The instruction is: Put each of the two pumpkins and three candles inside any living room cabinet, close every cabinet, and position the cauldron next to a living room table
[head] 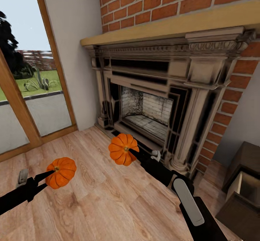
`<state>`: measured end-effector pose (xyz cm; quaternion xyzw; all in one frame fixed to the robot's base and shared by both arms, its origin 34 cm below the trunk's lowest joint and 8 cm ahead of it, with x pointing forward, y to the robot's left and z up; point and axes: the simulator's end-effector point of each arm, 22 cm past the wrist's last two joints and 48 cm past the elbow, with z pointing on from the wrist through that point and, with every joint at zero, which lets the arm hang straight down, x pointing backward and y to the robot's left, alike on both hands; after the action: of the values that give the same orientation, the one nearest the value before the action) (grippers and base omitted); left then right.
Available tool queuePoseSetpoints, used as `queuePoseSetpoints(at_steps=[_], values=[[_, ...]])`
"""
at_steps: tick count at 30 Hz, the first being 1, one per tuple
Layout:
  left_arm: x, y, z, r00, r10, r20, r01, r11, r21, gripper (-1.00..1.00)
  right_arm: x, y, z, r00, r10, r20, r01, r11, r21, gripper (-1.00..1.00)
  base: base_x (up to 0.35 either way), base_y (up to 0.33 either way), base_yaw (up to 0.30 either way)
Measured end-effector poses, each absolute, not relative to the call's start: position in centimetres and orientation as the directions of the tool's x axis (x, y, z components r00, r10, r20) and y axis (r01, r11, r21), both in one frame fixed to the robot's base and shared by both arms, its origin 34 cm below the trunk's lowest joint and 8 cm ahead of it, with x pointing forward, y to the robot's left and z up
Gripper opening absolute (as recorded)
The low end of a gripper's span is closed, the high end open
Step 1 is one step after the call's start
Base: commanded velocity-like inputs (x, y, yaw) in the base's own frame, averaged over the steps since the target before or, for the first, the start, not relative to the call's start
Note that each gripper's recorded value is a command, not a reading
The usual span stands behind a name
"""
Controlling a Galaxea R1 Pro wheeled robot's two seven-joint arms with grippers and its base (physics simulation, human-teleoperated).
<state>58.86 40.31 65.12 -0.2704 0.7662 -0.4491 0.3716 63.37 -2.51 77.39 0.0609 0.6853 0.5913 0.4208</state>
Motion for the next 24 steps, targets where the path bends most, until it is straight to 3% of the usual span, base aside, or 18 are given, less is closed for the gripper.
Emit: queuePoseSetpoints(at_steps=[15, 24], values=[[59.4, 40.6, 68.8, -0.576, -0.743, -0.341, -0.074, 0.462, -0.884, -1.00, 63.8, -2.5, 81.0, -0.633, 0.578, -0.515, -0.425, 0.297, 0.855, -1.00, 0.000, 0.000, -0.242], [59.8, 40.4, 70.8, -0.576, -0.744, -0.338, -0.070, 0.457, -0.887, -1.00, 64.1, -2.5, 82.9, -0.631, 0.578, -0.517, -0.425, 0.299, 0.854, -1.00, 0.000, 0.000, -0.029]])
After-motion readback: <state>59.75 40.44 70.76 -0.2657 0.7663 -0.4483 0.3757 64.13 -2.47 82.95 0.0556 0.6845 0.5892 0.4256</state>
